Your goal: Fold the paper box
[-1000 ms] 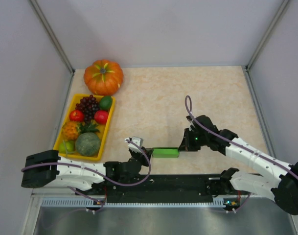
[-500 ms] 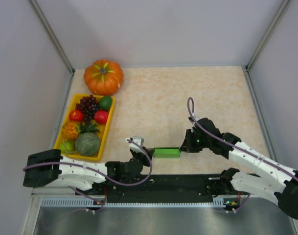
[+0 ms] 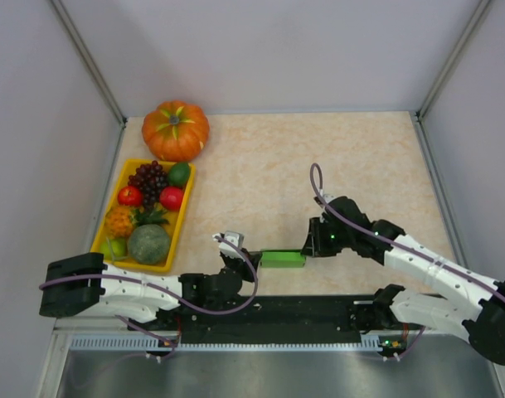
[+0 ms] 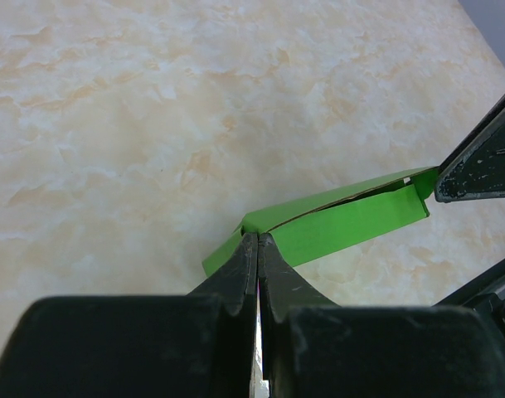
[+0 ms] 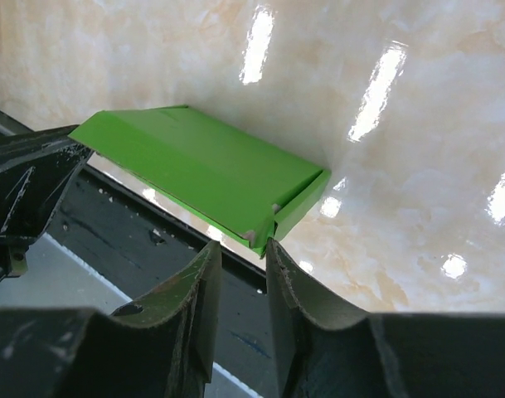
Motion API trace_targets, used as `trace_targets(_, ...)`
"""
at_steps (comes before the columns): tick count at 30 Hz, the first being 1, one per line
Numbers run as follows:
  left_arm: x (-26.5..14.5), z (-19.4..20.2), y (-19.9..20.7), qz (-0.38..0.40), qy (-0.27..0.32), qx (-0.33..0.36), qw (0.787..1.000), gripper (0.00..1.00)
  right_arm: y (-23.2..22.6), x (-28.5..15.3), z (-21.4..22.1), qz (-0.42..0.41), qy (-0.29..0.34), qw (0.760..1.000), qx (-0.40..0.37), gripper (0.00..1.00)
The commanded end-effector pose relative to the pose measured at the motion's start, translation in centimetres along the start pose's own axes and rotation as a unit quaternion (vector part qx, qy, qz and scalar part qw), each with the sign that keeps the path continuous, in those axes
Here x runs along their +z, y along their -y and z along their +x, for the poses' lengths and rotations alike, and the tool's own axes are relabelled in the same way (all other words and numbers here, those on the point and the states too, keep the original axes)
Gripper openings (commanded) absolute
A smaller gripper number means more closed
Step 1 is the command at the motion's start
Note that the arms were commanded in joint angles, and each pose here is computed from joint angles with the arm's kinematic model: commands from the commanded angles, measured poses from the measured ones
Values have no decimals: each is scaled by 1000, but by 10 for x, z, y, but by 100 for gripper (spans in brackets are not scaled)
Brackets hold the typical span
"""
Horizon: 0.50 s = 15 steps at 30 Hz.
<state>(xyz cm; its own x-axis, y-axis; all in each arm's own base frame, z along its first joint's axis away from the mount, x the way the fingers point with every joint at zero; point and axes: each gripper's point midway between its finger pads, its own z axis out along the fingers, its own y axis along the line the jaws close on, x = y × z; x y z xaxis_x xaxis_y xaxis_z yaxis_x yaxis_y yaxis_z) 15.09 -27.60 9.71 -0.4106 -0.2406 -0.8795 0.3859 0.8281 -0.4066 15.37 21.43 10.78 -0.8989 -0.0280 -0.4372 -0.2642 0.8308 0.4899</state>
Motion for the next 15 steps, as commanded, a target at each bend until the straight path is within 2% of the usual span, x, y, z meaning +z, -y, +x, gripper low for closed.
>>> trace_targets(1, -7, 38, -19, -7, -68, 66, 995, 0, -21, -5, -13, -26, 17, 999, -19, 28)
trace_targets(8, -8, 38, -19, -5, -69, 67, 995, 0, -11, 3, -10, -5, 16, 1000, -16, 27)
trace_targets(15, -8, 38, -19, -5, -70, 67, 995, 0, -10, 8, -14, 4, 20, 1000, -4, 12)
